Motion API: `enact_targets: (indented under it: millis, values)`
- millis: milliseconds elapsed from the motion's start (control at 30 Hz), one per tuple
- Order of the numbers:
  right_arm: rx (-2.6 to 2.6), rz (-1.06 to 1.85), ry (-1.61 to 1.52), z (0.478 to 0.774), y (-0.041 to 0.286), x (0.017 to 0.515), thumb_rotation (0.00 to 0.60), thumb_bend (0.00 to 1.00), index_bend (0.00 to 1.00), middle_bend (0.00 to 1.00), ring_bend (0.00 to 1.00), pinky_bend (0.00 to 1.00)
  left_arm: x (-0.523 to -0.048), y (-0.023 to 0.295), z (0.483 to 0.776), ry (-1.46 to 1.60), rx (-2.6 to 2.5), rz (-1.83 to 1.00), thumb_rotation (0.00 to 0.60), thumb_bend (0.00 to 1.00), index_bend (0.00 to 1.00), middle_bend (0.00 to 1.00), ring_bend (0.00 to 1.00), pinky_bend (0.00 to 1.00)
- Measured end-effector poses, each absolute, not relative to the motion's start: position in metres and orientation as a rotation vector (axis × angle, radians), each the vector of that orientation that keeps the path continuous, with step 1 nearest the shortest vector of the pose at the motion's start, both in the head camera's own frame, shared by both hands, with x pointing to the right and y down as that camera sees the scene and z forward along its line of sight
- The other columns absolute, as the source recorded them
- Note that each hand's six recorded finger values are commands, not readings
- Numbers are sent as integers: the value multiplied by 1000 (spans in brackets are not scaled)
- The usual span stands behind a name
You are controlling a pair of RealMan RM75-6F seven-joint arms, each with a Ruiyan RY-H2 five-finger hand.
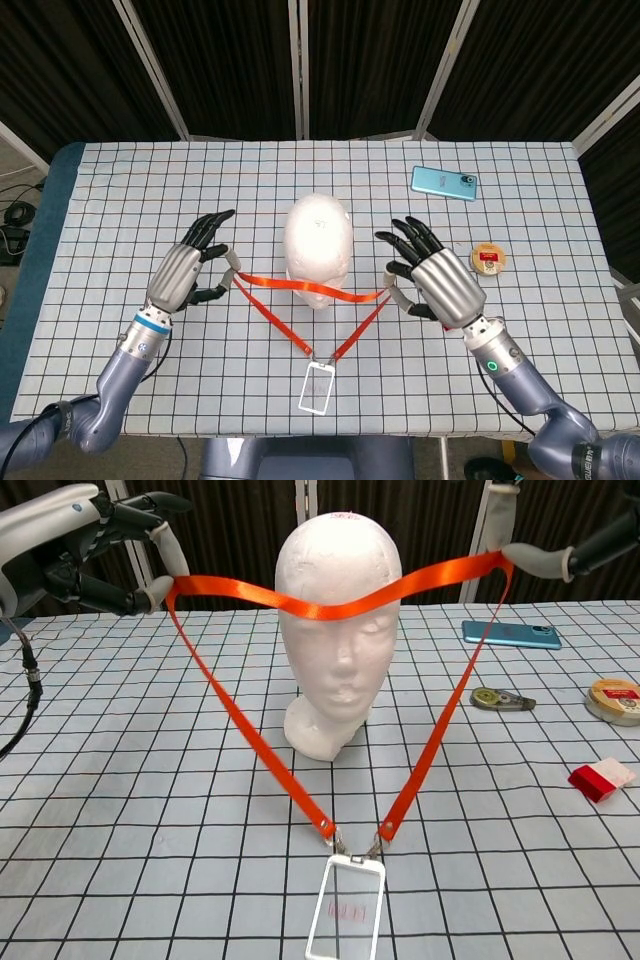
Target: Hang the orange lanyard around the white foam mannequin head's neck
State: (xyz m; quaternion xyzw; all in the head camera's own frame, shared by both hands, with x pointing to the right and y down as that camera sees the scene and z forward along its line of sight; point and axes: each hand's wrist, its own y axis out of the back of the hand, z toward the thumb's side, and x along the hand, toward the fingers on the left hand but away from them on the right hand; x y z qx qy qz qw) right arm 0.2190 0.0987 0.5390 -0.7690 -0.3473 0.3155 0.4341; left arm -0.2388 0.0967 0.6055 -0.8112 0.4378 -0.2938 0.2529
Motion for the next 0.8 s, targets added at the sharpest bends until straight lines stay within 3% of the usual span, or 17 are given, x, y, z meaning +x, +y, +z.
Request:
enact_targets:
  millis: [800]
  values:
    - [-1951,952,-1173,537,26,216,600,396,771,160,0,0,-207,28,594,1264,-2186,-944,600,544,753,0,0,0]
